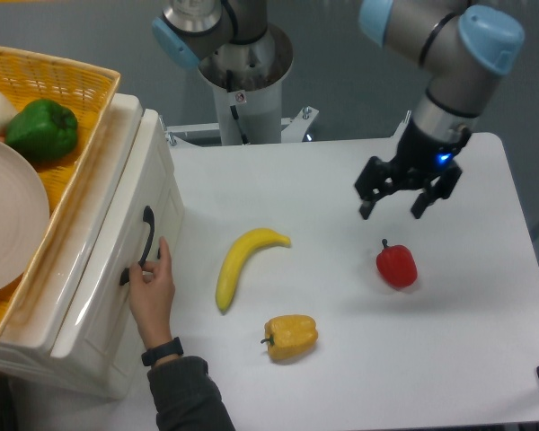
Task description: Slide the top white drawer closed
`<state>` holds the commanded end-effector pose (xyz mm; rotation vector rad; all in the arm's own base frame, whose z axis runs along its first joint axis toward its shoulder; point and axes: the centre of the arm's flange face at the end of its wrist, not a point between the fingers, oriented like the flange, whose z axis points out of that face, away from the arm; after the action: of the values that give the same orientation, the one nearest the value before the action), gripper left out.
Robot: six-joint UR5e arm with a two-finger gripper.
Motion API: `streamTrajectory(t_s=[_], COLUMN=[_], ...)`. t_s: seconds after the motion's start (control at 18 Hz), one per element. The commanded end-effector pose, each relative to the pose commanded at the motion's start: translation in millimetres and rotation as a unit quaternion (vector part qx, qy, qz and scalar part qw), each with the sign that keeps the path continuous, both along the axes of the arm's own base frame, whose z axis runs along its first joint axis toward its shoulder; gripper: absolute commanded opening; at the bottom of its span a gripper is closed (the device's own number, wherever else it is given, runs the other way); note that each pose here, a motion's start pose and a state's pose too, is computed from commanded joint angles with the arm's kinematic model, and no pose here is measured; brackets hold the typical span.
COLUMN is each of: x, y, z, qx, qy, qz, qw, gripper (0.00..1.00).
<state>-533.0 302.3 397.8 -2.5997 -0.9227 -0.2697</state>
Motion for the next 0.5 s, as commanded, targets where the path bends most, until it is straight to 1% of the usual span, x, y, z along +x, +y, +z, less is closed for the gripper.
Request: streamTrajectory(t_s=[0.11,0.17,0.28,0.33,0.39,0.5], x=[-4,-5,-6,-7,-7,-10], y=[-13,-16,-23,-25,-27,-30], z=[-4,-5,-7,-8,-8,-13], qx=[-0.016,-0.034,-0.072,-0.086,-0.094,-0.104], qy=[0.016,0.026,0.048,0.061,0.075,0.099], qz=[-0.028,-0.044,-0.085,-0.117,-0.157,-0.244], qw=[0.9994,0.9981,0.9927,0.9875,0.9803,0.9591], gripper=[1.0,1.0,1.0,1.0,1.0,1.0])
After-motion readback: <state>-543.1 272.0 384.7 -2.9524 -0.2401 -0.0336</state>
